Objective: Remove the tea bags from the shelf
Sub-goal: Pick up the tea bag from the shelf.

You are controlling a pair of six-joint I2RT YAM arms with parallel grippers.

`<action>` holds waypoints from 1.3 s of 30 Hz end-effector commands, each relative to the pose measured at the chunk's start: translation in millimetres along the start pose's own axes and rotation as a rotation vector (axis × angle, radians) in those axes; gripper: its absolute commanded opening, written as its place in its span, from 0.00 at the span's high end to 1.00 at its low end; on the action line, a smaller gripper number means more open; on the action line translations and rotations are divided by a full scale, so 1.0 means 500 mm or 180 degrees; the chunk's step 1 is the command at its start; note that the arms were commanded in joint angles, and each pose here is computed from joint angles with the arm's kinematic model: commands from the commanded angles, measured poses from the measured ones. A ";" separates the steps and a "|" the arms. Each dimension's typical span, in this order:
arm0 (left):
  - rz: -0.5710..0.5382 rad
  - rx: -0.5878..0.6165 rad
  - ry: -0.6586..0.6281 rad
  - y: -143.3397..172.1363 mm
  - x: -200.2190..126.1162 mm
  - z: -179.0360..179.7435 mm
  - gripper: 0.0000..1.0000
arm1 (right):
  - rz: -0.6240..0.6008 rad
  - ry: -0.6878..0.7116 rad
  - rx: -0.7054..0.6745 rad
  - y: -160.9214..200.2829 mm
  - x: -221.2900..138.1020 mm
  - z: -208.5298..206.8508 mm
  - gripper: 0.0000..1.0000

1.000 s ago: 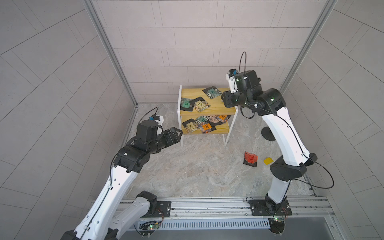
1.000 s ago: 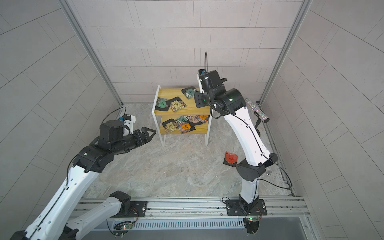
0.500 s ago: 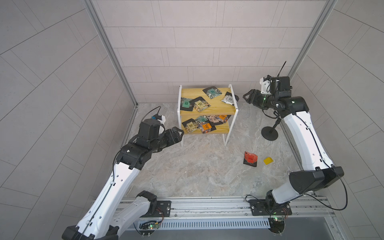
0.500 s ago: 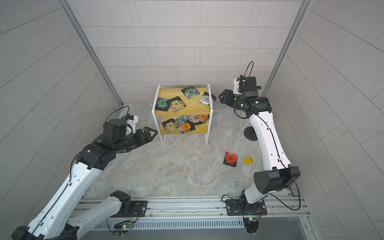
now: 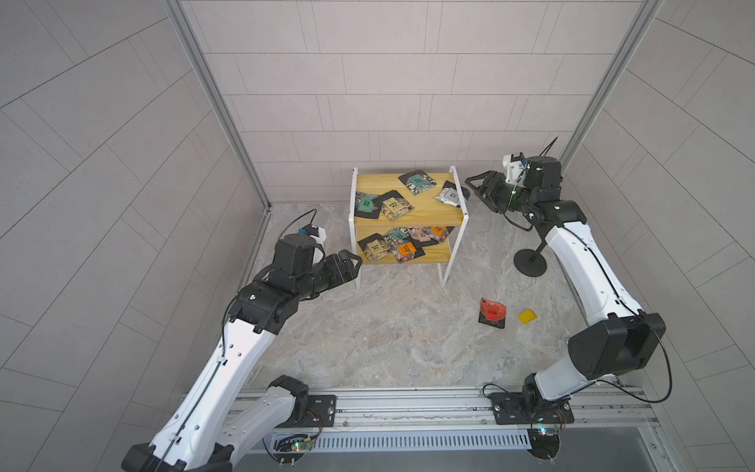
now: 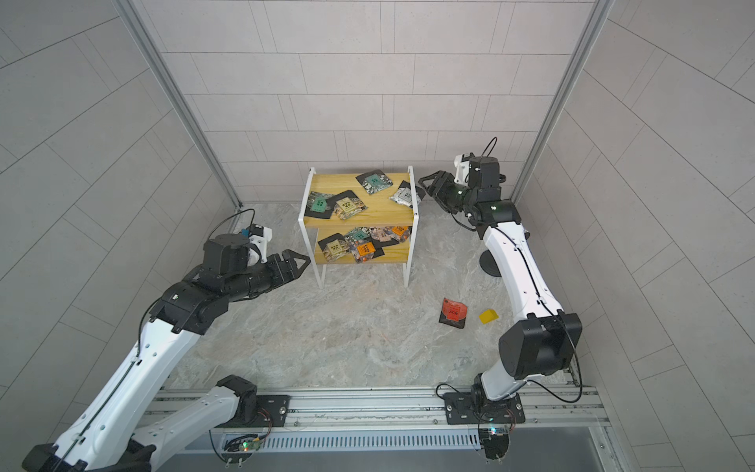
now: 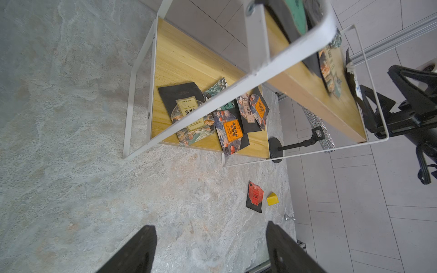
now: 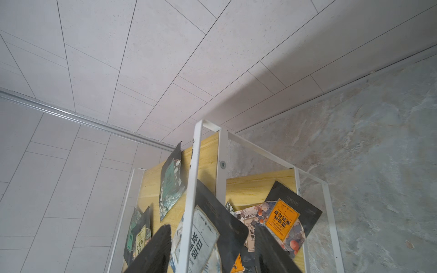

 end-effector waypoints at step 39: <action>-0.0045 0.0036 0.0025 0.000 -0.004 -0.002 0.19 | -0.0173 -0.0334 0.0405 -0.015 -0.020 -0.032 1.00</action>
Point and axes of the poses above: each gripper's point midway between its finger pads, its own x axis out along the fingers, its own z axis along the line the jaws close on, y = z × x, the point moved 7 cm from there along -x, back along the fingers, and after that the axes turned 7 degrees about -x, right-handed, at the moved point
